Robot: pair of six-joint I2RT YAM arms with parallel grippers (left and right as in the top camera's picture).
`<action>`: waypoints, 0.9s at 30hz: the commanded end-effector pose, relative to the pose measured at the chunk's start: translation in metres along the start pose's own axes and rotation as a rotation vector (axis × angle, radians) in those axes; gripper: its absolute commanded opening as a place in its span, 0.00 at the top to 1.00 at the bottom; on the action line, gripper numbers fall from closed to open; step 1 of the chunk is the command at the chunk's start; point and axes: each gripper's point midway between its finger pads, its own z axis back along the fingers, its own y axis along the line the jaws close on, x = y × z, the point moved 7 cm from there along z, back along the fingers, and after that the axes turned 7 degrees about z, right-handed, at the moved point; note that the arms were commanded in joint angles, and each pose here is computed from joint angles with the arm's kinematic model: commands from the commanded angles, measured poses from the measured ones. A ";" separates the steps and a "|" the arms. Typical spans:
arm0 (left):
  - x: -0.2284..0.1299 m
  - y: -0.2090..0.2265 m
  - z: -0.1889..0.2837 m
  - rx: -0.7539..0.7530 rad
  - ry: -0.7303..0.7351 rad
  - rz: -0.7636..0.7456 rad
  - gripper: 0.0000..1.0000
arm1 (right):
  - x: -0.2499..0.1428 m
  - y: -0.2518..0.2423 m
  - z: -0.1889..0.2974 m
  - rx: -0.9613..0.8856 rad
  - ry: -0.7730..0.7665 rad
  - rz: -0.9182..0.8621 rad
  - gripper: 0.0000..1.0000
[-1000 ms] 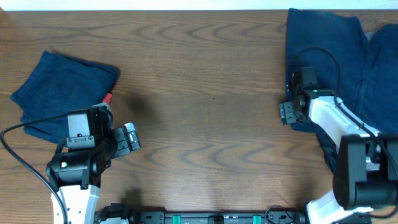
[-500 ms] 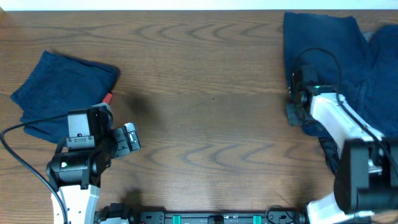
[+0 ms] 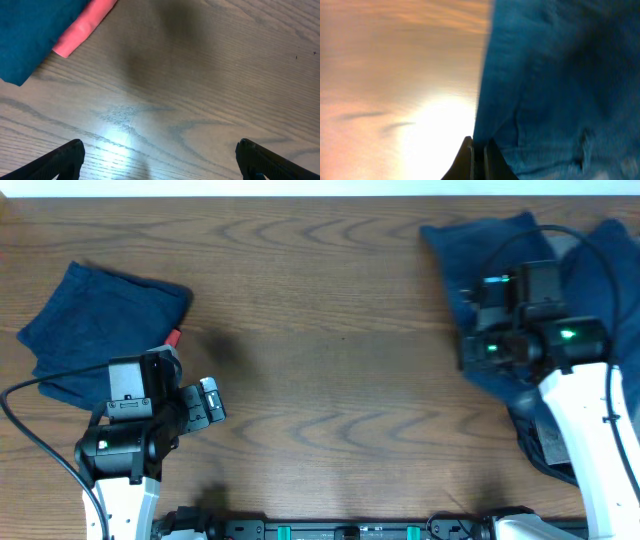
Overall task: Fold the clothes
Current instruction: 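Grasp the denim shorts with the right gripper and drag them leftward to center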
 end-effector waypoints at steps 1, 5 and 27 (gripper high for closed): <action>0.004 -0.002 0.005 -0.009 -0.016 0.018 0.02 | 0.008 0.063 -0.002 0.392 -0.048 0.059 0.99; 0.004 -0.002 0.005 -0.009 -0.016 0.018 0.02 | 0.022 0.095 -0.024 0.347 -0.095 0.101 0.99; 0.009 -0.018 0.002 -0.151 0.006 0.137 0.02 | 0.087 0.125 -0.076 0.126 -0.382 0.109 0.01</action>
